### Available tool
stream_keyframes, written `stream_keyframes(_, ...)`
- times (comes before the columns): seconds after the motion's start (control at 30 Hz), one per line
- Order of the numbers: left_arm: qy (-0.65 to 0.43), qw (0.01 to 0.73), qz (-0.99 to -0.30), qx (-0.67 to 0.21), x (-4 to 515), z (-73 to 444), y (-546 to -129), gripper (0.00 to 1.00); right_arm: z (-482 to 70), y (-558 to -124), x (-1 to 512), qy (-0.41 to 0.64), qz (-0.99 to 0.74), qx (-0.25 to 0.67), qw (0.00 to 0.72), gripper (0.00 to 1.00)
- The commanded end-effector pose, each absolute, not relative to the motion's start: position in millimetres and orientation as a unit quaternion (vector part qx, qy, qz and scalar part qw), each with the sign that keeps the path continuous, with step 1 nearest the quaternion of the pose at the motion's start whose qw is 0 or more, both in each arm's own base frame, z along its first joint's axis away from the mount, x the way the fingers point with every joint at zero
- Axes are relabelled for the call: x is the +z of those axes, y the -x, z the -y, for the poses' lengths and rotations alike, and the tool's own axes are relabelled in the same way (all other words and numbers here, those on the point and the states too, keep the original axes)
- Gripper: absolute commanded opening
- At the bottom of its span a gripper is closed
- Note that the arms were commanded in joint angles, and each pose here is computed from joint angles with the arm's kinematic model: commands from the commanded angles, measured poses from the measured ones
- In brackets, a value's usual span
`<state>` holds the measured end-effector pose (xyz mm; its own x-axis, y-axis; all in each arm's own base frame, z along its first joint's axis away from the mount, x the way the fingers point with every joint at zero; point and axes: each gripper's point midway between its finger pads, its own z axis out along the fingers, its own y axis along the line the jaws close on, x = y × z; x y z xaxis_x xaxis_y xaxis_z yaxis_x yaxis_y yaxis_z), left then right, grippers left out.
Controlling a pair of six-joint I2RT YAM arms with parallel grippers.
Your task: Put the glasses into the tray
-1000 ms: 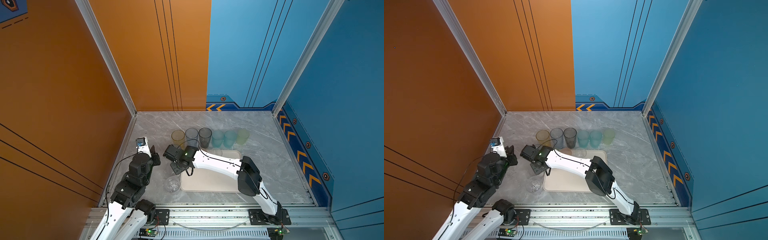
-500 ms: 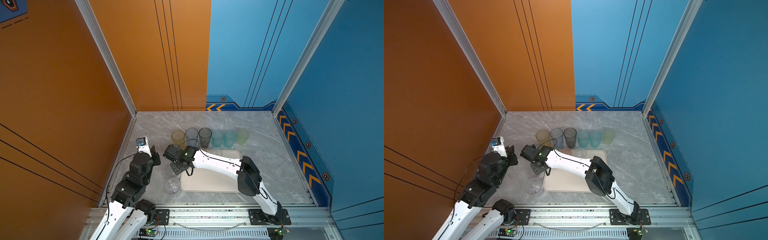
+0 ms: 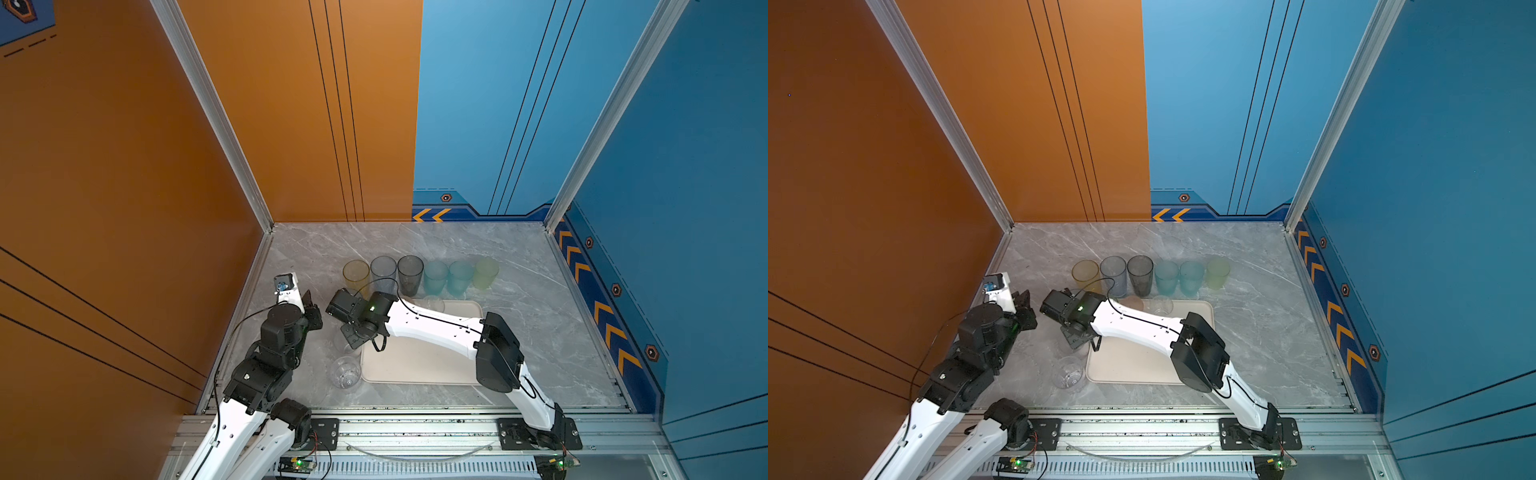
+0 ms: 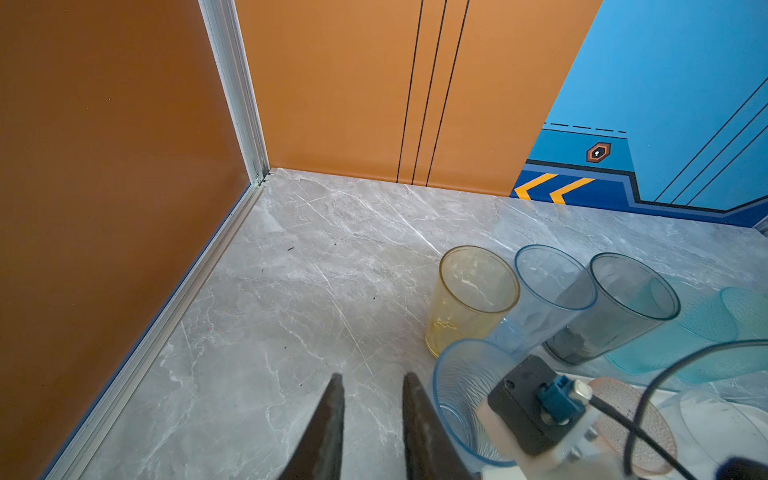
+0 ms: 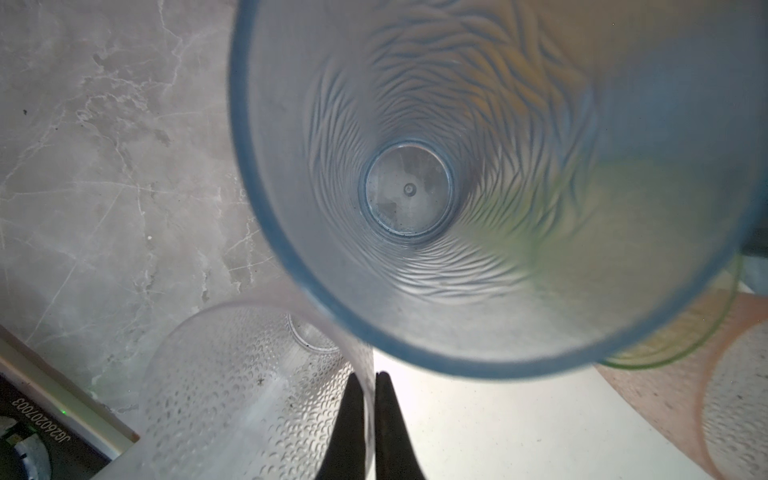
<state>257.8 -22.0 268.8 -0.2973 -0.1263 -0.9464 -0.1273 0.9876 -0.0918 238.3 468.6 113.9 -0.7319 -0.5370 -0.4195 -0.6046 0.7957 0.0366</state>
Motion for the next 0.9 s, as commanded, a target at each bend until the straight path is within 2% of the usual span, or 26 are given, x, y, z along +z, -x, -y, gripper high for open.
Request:
stream_keyframes(0.0,0.078,0.589,-0.804,-0.005,267,23,-260,0.26,-468,-244,155,0.294,-0.919,0.113,0.237,0.02)
stream_keyframes(0.57,0.076,0.587,-0.806,-0.003,266,24,-261,0.26,-459,-231,210,0.285,-0.900,0.188,0.270,0.01)
stream_keyframes(0.7,0.077,0.587,-0.806,-0.002,267,23,-261,0.26,-437,-228,226,0.277,-0.899,0.186,0.283,0.01)
stream_keyframes(0.87,0.075,0.586,-0.807,-0.002,267,24,-262,0.26,-384,-232,242,0.244,-0.904,0.154,0.315,0.01)
